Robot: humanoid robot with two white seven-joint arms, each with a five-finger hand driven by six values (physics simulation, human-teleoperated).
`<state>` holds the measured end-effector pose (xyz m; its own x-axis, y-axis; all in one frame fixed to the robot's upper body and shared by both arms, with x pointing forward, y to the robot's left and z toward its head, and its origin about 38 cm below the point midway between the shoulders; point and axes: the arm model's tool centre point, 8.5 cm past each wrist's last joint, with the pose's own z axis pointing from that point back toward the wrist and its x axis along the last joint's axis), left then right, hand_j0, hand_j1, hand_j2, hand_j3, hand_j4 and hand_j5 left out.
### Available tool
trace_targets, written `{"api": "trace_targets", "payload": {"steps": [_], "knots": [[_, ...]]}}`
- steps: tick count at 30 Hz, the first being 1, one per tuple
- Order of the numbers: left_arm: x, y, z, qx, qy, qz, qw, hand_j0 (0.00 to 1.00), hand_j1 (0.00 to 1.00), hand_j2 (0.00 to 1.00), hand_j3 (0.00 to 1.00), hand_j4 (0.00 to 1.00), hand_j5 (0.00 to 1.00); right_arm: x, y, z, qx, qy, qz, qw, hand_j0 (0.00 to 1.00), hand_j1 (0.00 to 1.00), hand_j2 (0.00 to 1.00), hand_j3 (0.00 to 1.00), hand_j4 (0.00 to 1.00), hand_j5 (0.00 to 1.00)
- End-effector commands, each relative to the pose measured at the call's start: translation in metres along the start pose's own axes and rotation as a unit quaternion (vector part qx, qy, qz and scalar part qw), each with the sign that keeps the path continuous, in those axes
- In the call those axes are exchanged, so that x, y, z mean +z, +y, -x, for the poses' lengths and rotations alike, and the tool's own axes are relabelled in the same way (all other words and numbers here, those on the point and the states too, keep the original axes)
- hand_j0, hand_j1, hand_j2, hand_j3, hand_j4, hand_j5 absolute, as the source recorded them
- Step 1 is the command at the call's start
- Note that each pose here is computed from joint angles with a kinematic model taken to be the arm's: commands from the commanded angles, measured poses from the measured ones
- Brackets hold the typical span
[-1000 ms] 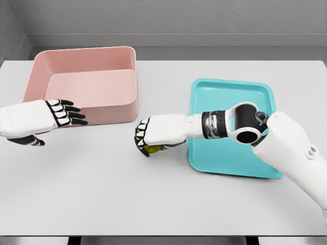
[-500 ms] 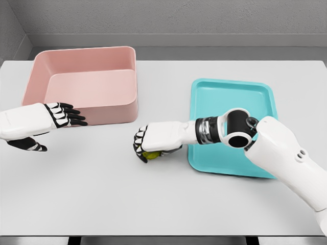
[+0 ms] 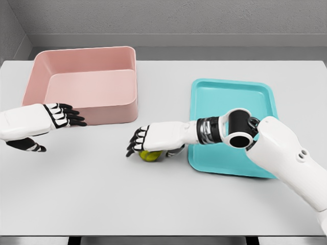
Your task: Put the tennis from the blue tray into the pink basket with both arms
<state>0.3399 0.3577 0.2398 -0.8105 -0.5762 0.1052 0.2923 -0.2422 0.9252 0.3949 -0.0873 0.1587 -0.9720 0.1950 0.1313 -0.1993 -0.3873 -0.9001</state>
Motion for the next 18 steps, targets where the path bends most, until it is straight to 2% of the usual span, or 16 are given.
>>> {"api": "trace_targets", "payload": {"steps": [1, 5, 8, 9, 10, 11, 14, 16, 18], "knots": [[0.001, 0.001, 0.0, 0.002, 0.001, -0.002, 1.0, 1.0, 1.0, 1.0, 1.0, 1.0, 1.0, 0.017, -0.012, 0.007, 0.005, 0.018, 0.019, 0.9996, 1.0, 1.0, 1.0, 1.0, 1.0, 1.0], [0.001, 0.001, 0.0, 0.002, 0.001, -0.001, 1.0, 1.0, 1.0, 1.0, 1.0, 1.0, 1.0, 0.059, -0.034, 0.008, 0.039, 0.049, 0.049, 0.9968, 1.0, 1.0, 1.0, 1.0, 1.0, 1.0], [-0.003, -0.002, -0.001, 0.002, -0.003, -0.002, 1.0, 1.0, 1.0, 1.0, 1.0, 1.0, 1.0, 0.099, -0.051, -0.003, 0.07, 0.074, 0.085, 0.9911, 1.0, 1.0, 1.0, 1.0, 1.0, 1.0], [-0.006, -0.004, -0.003, 0.001, -0.006, 0.0, 1.0, 1.0, 1.0, 1.0, 1.0, 1.0, 1.0, 0.126, -0.055, 0.002, 0.068, 0.103, 0.108, 0.9864, 1.0, 1.0, 1.0, 1.0, 1.0, 1.0], [-0.012, -0.006, -0.005, 0.0, -0.012, -0.003, 0.9999, 1.0, 1.0, 1.0, 1.0, 1.0, 1.0, 0.142, -0.06, 0.006, 0.06, 0.116, 0.131, 0.9827, 1.0, 1.0, 1.0, 1.0, 1.0, 1.0], [-0.015, -0.007, -0.006, -0.004, -0.016, -0.003, 0.9999, 1.0, 1.0, 1.0, 1.0, 1.0, 1.0, 0.171, -0.061, 0.01, 0.046, 0.136, 0.154, 0.9777, 1.0, 1.0, 1.0, 1.0, 1.0, 1.0], [-0.025, -0.009, -0.011, -0.01, -0.026, -0.006, 0.9996, 1.0, 1.0, 1.0, 1.0, 1.0, 1.0, 0.221, -0.063, 0.008, -0.004, 0.137, 0.227, 0.9641, 1.0, 1.0, 1.0, 1.0, 1.0, 1.0], [-0.035, -0.011, -0.015, -0.016, -0.035, -0.01, 0.9992, 1.0, 1.0, 1.0, 1.0, 1.0, 1.0, 0.238, -0.053, 0.008, -0.024, 0.152, 0.247, 0.9566, 1.0, 1.0, 1.0, 1.0, 1.0, 1.0], [-0.049, -0.014, -0.021, -0.022, -0.048, -0.013, 0.9985, 1.0, 1.0, 1.0, 1.0, 1.0, 1.0, 0.24, -0.036, 0.006, -0.044, 0.161, 0.25, 0.9538, 1.0, 1.0, 1.0, 1.0, 1.0, 1.0]]}}
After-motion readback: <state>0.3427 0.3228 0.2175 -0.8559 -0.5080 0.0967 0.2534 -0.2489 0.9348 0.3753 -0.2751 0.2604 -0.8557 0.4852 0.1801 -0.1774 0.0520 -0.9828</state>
